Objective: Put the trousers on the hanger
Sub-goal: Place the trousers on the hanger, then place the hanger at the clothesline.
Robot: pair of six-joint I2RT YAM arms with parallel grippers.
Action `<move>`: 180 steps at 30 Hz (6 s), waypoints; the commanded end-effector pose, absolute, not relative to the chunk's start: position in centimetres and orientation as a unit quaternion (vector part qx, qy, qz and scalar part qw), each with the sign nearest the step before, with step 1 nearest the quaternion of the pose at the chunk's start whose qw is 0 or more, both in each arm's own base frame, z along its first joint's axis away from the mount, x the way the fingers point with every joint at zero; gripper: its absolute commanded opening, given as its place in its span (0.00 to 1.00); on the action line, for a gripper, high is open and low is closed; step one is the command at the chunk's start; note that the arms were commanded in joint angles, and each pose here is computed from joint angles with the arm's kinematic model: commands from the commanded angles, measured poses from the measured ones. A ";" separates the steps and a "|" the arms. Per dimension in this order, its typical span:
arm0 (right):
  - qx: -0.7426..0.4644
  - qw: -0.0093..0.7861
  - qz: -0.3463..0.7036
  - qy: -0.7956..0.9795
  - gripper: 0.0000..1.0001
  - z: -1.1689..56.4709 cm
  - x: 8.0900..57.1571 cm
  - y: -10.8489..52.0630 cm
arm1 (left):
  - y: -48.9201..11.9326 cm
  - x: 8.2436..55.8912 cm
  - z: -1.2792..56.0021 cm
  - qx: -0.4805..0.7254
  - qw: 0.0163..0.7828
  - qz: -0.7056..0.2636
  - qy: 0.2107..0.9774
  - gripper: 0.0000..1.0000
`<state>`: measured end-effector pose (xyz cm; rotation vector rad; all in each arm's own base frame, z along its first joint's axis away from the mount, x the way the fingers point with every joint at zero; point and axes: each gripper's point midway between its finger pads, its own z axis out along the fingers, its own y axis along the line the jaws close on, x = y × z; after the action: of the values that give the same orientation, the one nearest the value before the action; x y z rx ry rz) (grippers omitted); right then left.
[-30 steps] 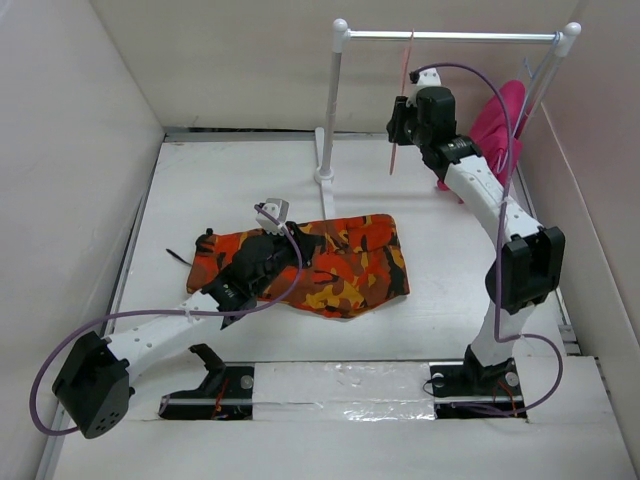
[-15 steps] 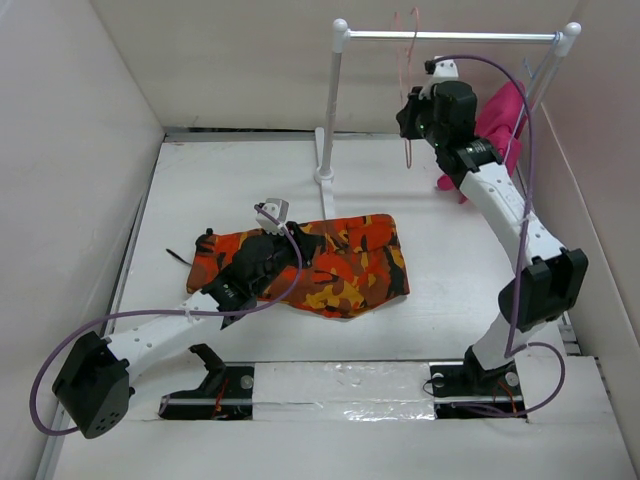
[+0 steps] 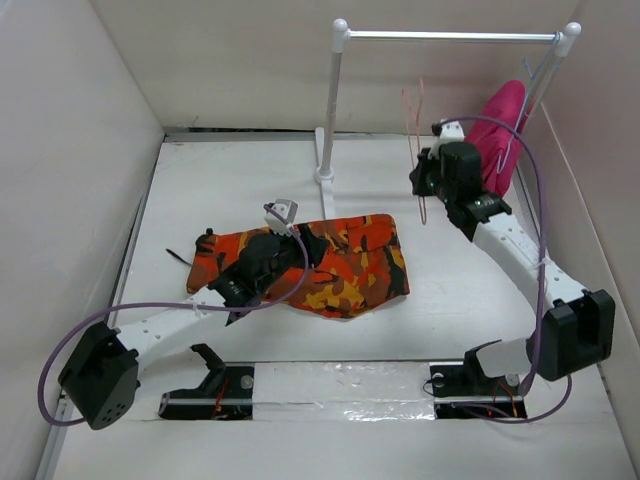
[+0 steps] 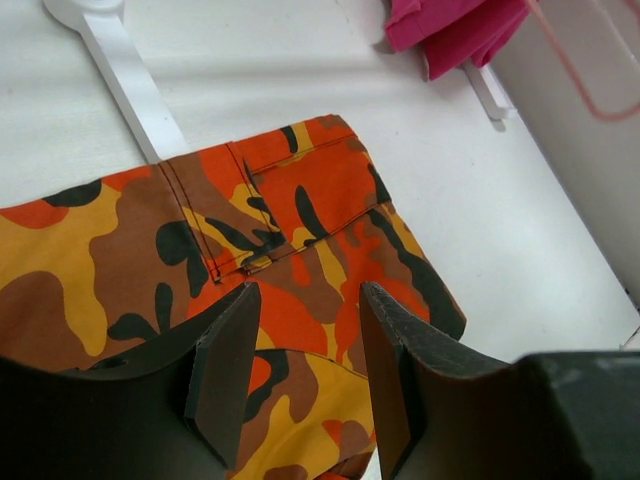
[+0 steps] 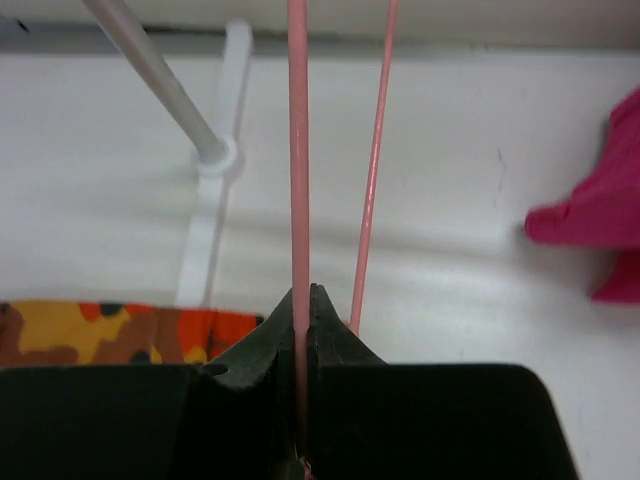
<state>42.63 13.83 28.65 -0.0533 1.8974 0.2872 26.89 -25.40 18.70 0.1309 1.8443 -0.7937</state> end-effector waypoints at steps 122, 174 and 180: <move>0.102 0.544 0.183 0.813 0.00 13.6 28.8 2.3 | -33.7 32.3 12.4 -0.171 0.577 -0.298 0.741 0.00; -0.027 0.495 0.420 0.760 0.60 22.6 21.2 25.7 | -35.9 25.8 29.3 -0.047 0.632 -0.358 0.685 0.00; -0.024 0.484 0.419 0.768 0.39 21.5 22.0 27.2 | -35.9 25.5 29.9 -0.046 0.625 -0.366 0.688 0.00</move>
<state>20.76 26.30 17.99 -0.1291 1.9951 0.9559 25.70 -35.74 22.46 0.0151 1.7166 -0.6530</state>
